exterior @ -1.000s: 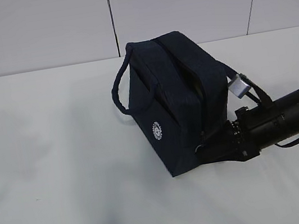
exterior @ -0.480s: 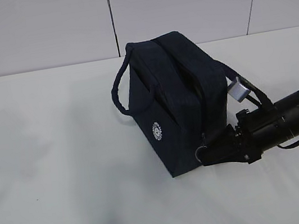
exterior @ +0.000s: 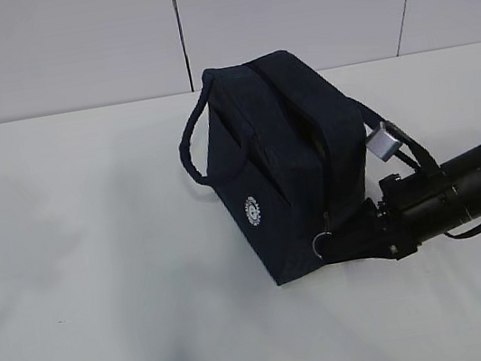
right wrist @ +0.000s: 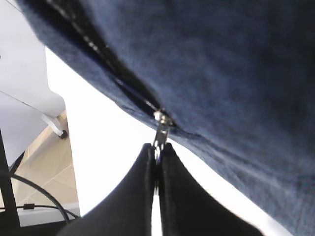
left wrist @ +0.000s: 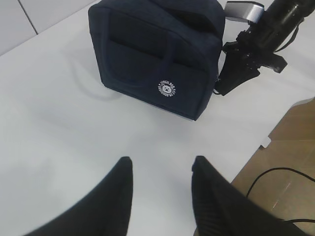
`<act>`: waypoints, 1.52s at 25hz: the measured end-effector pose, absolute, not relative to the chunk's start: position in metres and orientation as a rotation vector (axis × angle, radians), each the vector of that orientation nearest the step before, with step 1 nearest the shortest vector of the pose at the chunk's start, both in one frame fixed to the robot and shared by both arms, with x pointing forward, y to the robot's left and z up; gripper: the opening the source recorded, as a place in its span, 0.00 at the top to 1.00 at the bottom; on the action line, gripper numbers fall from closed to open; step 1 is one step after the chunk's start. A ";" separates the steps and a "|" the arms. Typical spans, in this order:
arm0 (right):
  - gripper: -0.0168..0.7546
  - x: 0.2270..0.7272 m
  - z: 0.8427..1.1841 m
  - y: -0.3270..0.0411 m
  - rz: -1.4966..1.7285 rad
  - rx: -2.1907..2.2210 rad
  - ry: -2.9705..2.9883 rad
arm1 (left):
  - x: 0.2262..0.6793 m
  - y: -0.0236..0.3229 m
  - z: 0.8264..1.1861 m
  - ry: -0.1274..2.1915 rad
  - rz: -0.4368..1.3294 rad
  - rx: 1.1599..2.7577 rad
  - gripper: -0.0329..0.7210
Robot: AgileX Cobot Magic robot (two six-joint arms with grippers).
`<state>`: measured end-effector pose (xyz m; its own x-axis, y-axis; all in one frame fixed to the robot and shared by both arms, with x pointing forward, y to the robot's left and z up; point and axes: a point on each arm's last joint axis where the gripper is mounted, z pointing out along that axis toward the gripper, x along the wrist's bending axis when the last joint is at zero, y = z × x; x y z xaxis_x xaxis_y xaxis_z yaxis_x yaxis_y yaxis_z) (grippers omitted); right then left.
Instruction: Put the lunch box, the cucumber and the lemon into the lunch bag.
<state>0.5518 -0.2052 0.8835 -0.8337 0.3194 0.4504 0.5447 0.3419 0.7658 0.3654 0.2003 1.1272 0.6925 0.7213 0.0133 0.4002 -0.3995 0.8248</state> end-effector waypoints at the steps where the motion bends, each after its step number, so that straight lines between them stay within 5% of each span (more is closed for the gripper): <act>1: 0.97 0.552 0.884 -0.205 -1.496 -0.798 -2.375 | 0.365 0.200 1.127 0.860 0.470 2.037 0.57; 15: 0.97 0.547 0.887 -0.204 -1.447 -0.840 -2.263 | 0.365 0.200 1.127 0.860 0.471 2.039 0.57; 38: 0.97 0.541 0.938 -0.204 -1.494 -0.805 -2.328 | 0.365 0.201 1.127 0.859 0.473 2.041 0.57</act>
<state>0.5411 -0.2044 0.9382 -0.8127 0.3099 0.4934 0.5776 0.3176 0.7520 0.3655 0.2006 1.1270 0.6925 0.7212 0.0168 0.3998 -0.4030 0.8232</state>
